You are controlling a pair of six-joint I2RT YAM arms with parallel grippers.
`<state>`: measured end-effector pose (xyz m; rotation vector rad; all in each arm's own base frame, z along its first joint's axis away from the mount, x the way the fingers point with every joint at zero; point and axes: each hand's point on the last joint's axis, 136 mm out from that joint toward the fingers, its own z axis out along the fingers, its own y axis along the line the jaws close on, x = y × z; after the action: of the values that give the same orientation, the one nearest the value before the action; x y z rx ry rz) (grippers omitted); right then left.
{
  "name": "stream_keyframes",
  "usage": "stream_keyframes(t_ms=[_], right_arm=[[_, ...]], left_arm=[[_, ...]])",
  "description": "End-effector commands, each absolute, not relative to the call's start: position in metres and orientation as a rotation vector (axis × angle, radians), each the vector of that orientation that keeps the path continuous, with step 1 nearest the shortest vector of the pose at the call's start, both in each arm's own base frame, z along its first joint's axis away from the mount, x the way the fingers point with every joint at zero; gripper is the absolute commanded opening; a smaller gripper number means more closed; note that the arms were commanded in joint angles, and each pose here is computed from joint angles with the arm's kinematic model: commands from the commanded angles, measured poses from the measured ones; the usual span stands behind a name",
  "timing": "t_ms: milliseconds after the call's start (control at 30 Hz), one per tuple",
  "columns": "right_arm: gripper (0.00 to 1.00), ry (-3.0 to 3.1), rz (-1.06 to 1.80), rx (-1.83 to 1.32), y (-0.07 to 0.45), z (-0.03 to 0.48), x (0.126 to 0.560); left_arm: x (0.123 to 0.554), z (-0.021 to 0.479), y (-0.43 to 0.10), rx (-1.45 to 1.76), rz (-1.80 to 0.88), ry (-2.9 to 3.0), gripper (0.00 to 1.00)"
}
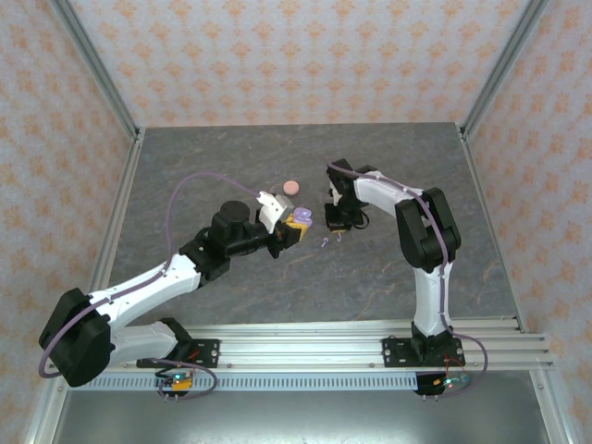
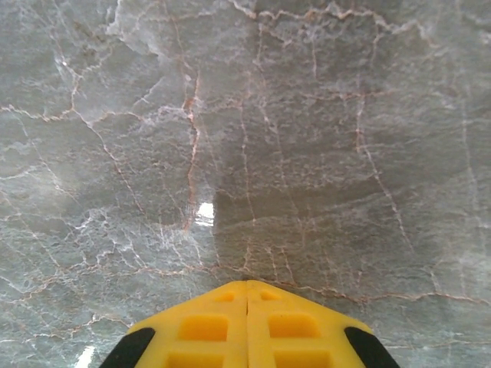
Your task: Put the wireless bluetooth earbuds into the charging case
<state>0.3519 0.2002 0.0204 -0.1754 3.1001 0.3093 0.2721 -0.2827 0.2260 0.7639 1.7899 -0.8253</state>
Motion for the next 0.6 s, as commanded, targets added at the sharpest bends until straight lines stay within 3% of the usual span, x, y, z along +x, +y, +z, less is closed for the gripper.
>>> stream_keyframes(t_ms=[0, 567], right_arm=[[0.08, 3.143, 0.067, -0.162, 0.169, 0.019, 0.342], [0.08, 3.159, -0.015, -0.212, 0.148, 0.023, 0.315]], left_arm=[[0.273, 0.239, -0.282, 0.758, -0.806, 1.751, 0.09], [0.273, 0.240, -0.283, 0.760, -0.816, 1.749, 0.09]])
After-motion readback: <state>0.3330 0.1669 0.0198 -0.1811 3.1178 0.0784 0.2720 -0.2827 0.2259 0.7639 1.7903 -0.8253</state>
